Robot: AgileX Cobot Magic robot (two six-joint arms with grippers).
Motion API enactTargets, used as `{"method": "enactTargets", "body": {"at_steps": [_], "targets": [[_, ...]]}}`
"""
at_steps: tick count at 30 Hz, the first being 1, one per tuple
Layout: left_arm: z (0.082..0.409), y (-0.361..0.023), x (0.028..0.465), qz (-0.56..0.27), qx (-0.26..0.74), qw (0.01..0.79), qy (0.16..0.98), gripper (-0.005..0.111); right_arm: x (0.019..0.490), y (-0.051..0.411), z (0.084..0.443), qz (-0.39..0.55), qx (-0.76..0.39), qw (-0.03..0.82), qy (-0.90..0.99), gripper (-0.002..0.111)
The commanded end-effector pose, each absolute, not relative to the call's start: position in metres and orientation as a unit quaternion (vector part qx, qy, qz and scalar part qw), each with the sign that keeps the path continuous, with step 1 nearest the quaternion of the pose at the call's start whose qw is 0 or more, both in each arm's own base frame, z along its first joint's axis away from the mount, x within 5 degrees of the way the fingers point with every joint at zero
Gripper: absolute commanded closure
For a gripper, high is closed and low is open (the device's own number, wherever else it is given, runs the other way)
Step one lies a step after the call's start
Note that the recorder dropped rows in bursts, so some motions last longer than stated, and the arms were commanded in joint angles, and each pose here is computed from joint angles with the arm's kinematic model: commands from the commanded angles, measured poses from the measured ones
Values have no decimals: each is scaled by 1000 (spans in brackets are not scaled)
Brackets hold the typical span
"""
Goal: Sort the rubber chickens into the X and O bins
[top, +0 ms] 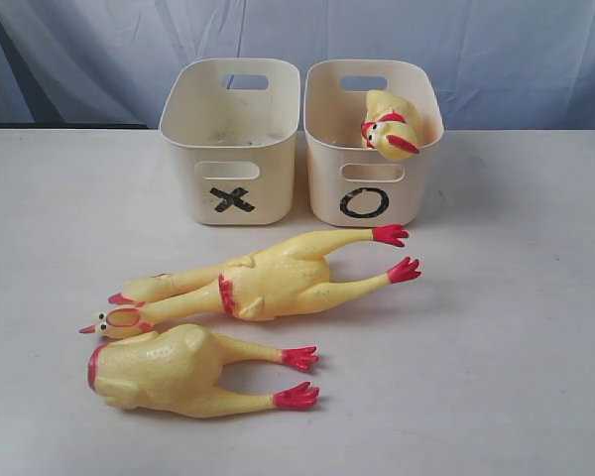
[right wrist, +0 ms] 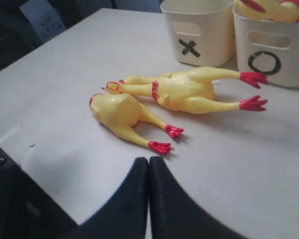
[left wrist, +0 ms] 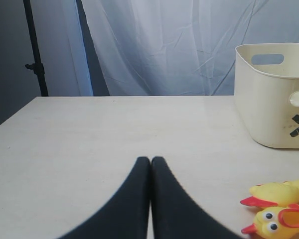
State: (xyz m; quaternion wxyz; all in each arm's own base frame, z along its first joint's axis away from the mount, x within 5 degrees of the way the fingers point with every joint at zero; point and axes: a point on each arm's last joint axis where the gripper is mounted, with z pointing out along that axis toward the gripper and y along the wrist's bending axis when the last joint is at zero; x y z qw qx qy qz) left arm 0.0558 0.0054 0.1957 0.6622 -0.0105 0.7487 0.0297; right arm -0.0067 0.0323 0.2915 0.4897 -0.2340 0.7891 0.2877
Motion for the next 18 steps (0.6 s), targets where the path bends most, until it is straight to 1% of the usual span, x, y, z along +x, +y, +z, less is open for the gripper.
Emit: {"method": "enactTargets", "body": {"at_steps": [1,2,4,6,8,12,15,18], "targets": [[195,5,56,28,-12,666,745,106,-17,29,291,292,-243,518,766,108],[196,4,56,8,-26,671,741,106,-18,29,291,294,-244,517,766,108],[201,1,56,-86,-99,686,715,106,-19,30,291,302,-243,515,764,108],[209,0,56,-162,-152,704,675,106,-20,31,291,311,-243,512,763,108],[217,1,56,-205,-183,722,635,106,-20,31,292,312,-244,512,762,108],[231,3,53,-218,-184,771,569,106,-20,31,291,310,-247,512,762,108],[244,6,48,-225,-179,814,505,106,-20,31,291,310,-249,511,763,108],[250,7,45,-272,-201,819,463,106,-20,31,291,309,-249,510,763,108]]}}
